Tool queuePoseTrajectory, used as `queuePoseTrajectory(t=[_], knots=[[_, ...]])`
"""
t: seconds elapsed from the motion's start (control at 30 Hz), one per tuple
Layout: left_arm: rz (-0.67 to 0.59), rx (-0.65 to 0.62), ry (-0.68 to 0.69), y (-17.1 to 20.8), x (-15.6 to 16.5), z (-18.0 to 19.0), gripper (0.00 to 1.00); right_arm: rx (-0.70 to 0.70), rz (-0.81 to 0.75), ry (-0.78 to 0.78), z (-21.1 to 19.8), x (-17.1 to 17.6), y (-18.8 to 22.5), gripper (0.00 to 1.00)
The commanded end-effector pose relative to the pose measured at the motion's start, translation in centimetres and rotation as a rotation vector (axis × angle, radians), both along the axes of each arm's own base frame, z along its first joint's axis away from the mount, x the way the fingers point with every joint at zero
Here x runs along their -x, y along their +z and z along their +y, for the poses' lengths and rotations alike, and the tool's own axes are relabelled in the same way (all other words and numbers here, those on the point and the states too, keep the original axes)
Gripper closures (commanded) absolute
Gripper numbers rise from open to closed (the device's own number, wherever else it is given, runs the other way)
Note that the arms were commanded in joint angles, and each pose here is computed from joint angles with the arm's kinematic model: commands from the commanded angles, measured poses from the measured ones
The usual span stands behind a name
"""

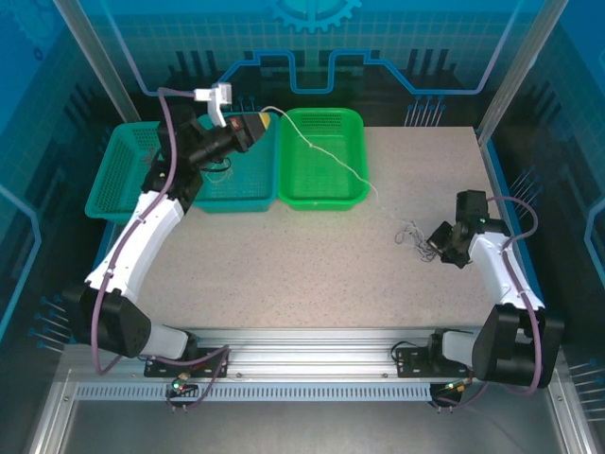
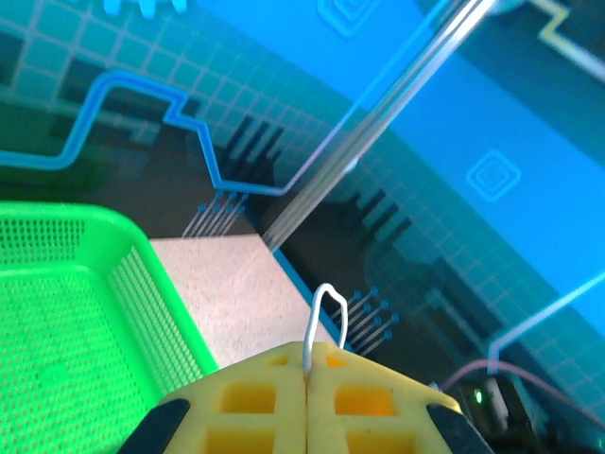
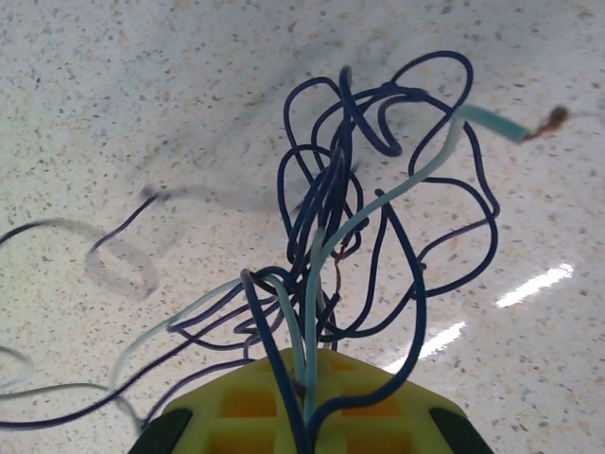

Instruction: Untangle the cables

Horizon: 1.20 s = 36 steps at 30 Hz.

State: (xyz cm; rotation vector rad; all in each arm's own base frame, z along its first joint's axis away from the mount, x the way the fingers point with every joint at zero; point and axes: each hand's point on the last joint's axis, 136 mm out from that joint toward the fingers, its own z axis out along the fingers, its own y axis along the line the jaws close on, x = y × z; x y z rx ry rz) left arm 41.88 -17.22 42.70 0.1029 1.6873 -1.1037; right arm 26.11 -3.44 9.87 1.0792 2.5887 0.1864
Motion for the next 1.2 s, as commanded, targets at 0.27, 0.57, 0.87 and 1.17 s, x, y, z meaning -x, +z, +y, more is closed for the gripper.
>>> queuePoseTrajectory(t=[0.27,0.57,0.87,1.17], knots=[[-0.250,0.210,0.058,11.4,-3.1,4.2,1.00,0.079,0.087,-0.133,-2.3,1.8,-2.0,1.00],[-0.280,0.199,0.166,13.4,-4.2,6.4,1.00,0.120,0.195,-0.188,-3.9,2.8,-4.2,1.00],[-0.312,0.109,0.245,15.6,-3.8,7.8,1.00,0.109,0.202,-0.202,-5.5,3.0,-5.6,1.00],[-0.315,0.058,0.244,18.1,-2.1,7.3,1.00,-0.064,0.078,-0.004,-0.7,-0.1,-4.8,1.00]])
